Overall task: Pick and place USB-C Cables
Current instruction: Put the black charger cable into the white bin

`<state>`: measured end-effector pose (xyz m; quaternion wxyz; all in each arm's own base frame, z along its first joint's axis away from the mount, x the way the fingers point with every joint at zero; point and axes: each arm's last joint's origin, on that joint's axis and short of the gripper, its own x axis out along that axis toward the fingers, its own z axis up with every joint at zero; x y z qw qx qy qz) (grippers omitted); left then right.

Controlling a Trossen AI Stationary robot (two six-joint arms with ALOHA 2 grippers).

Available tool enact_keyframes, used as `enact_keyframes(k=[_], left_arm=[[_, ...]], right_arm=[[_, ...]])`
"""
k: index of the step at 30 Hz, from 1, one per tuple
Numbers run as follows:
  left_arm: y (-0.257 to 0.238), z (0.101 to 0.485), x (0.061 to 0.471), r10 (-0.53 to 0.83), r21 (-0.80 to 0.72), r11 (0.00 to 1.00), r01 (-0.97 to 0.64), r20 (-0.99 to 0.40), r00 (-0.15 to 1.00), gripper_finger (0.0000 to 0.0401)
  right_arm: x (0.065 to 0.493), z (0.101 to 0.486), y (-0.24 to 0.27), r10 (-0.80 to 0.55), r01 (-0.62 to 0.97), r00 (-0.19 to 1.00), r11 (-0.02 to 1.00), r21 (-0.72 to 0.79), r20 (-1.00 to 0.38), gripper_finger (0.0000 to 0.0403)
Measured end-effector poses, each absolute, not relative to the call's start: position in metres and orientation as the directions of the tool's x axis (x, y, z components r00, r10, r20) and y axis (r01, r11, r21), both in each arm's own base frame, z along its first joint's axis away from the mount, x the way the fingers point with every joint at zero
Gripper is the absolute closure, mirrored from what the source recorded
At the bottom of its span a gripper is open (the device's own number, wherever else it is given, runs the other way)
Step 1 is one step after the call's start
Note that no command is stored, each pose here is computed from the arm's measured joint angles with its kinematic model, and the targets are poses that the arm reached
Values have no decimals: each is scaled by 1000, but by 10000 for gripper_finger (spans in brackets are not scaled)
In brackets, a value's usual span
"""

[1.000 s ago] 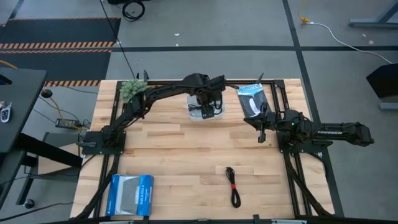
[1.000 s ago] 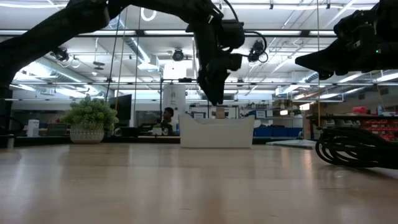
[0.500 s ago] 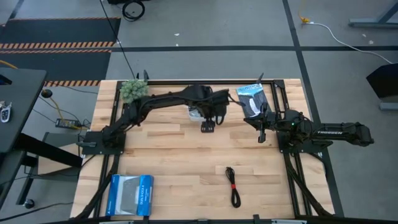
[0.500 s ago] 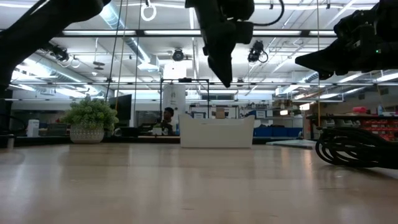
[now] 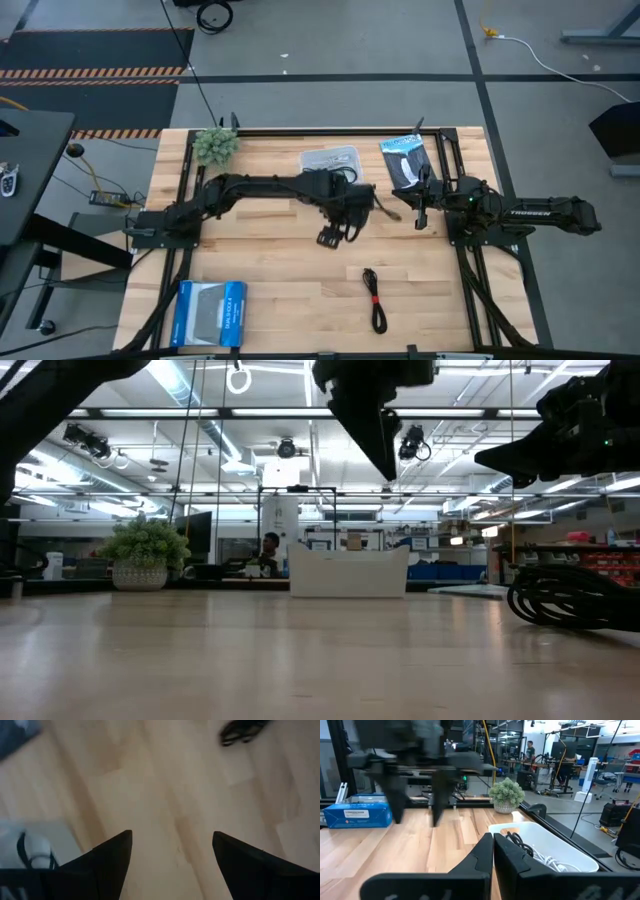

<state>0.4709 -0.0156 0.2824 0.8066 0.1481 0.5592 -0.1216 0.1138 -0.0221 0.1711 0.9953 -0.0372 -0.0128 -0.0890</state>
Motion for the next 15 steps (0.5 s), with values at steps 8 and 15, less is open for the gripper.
enact_keyframes(k=[8, 15], left_arm=[[-60, 286, 476, -65, 213, 796, 567, -901, 430, 116], [-88, 294, 485, -113, 300, 746, 594, -822, 558, 116]], right_arm=[[114, 171, -22, -176, 178, 984, 981, -72, 32, 383], [114, 171, -22, -176, 178, 984, 981, -72, 32, 383]])
